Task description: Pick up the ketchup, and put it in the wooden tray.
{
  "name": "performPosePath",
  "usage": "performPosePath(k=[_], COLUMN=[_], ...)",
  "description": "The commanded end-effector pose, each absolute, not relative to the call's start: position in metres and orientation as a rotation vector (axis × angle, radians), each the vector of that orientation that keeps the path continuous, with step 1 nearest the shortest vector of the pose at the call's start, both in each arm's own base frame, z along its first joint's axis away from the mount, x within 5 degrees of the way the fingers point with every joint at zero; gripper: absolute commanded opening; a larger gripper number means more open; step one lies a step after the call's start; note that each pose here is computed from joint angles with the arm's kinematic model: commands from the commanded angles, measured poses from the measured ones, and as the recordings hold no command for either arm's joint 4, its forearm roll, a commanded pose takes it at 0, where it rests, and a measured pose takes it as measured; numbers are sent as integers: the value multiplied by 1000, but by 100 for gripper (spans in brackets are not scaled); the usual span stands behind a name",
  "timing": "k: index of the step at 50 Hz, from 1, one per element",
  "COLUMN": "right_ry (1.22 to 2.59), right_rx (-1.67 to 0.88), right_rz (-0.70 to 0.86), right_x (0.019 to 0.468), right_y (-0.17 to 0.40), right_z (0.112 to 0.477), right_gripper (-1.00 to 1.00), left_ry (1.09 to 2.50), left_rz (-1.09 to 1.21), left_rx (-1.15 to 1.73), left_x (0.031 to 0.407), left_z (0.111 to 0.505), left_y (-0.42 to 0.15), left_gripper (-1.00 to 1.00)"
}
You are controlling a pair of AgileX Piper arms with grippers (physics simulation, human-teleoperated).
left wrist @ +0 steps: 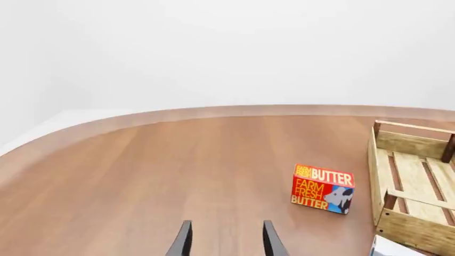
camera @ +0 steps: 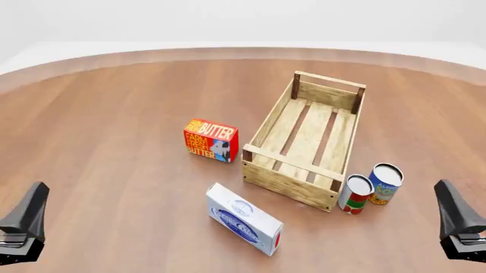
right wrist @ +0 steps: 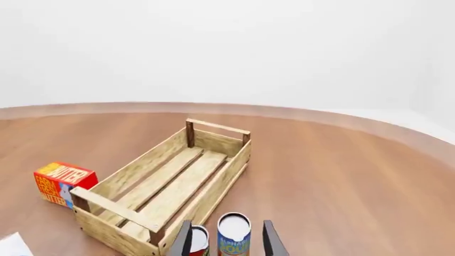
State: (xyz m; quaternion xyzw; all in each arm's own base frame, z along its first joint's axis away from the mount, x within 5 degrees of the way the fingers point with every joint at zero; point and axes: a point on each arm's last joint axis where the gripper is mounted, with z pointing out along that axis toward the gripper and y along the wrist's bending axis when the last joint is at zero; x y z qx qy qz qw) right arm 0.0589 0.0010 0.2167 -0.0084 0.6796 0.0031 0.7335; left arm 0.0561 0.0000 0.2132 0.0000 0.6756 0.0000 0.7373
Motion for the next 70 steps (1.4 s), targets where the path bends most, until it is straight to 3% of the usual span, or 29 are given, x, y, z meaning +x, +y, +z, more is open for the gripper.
performPosePath(k=[1, 11, 36, 70], right_ry=[1530, 1576, 1614, 1606], right_rx=[-86, -227, -608, -905], right_rz=[32, 151, 504, 712], right_x=[69, 83, 126, 129], right_y=[5, 20, 106, 208], right_z=[231, 248, 228, 208], right_gripper=[100, 100, 100, 100], left_ry=[1484, 1484, 1484, 1484], left_rz=[0, 0, 0, 0], left_rx=[0, 0, 0, 0], left_x=[56, 56, 56, 56], left_z=[213, 213, 213, 213], left_y=[0, 0, 0, 0], left_gripper=[100, 100, 100, 100])
